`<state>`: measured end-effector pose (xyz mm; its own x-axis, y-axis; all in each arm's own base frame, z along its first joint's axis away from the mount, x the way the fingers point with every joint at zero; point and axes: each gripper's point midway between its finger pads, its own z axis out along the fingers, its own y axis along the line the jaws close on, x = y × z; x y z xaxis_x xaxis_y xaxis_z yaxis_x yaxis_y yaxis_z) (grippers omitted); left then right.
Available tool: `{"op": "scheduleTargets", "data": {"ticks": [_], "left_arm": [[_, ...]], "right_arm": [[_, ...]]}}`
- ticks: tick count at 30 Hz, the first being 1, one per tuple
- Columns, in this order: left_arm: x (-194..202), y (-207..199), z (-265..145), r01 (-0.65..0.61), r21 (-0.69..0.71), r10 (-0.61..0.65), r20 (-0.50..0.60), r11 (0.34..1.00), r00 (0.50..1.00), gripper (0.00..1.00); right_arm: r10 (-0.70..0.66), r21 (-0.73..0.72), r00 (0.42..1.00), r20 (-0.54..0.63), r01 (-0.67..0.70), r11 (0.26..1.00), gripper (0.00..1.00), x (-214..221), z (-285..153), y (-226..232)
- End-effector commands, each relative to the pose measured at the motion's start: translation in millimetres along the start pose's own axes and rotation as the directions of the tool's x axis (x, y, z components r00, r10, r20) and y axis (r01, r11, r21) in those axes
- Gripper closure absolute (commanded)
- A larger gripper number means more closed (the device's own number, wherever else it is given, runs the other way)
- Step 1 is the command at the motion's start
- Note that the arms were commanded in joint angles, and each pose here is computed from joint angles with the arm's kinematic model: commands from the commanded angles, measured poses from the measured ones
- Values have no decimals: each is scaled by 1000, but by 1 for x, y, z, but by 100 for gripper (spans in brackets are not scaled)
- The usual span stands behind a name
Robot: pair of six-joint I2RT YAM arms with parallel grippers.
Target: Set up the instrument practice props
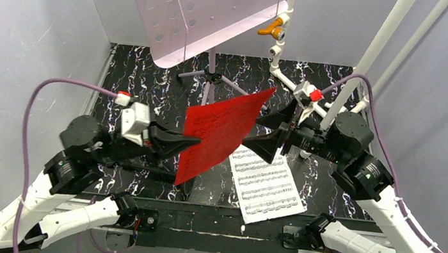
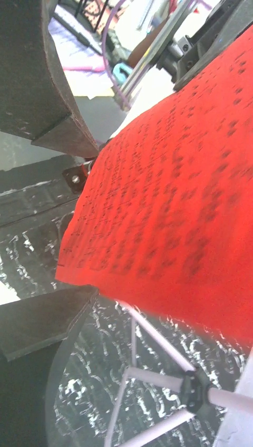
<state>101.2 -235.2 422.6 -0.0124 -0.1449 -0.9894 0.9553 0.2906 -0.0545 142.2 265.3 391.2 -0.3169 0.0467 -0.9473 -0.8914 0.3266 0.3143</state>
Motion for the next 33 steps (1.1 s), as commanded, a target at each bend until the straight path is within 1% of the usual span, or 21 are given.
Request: {"op": "scheduleTargets", "data": {"ticks": [1, 4, 8, 11, 14, 18, 20, 22, 23, 25, 30, 32, 33], "left_arm": [[-47, -17, -21, -95, 38, 91, 97, 995, 991, 100], [-65, -14, -31, -94, -11, 95, 148, 996, 984, 100], [-80, -6, -37, -3, -74, 23, 267, 997, 963, 100], [-85, 4, -37, 87, -106, -44, 351, 991, 935, 100], [-91, 15, -38, 149, -155, -77, 392, 977, 917, 100], [-99, 27, -39, 224, -191, -117, 452, 956, 884, 100], [-102, 40, -42, 283, -238, -134, 497, 929, 857, 100], [-105, 46, -42, 338, -238, -164, 542, 911, 824, 100], [-107, 49, -42, 365, -231, -179, 569, 902, 803, 100], [-109, 52, -39, 398, -218, -202, 595, 891, 778, 100], [-114, 58, -34, 437, -217, -225, 617, 873, 754, 100], [-115, 59, -33, 418, -232, -203, 612, 879, 765, 100], [-117, 59, -33, 390, -245, -175, 603, 888, 778, 83]], "right_arm": [[-19, -123, 979, 202, 45, 991, 0, -46, -6, 31], [-22, -172, 972, 233, 63, 983, 0, -54, -10, 42], [-2, -292, 957, 290, 90, 952, 0, -67, -15, 65], [59, -400, 945, 322, 79, 913, 0, -72, -19, 82], [72, -417, 939, 335, 79, 905, 12, -76, -20, 85], [129, -467, 918, 376, 68, 882, 34, -83, -25, 92], [153, -482, 908, 391, 60, 874, 37, -86, -27, 93], [184, -492, 893, 411, 48, 869, 41, -88, -27, 92], [200, -495, 883, 425, 41, 868, 45, -91, -27, 91], [225, -490, 867, 444, 25, 872, 53, -96, -24, 86], [222, -463, 852, 474, 26, 886, 72, -108, -9, 76], [182, -390, 851, 493, 29, 920, 87, -113, 0, 64], [126, -315, 852, 508, 47, 948, 95, -116, 6, 52]]}}
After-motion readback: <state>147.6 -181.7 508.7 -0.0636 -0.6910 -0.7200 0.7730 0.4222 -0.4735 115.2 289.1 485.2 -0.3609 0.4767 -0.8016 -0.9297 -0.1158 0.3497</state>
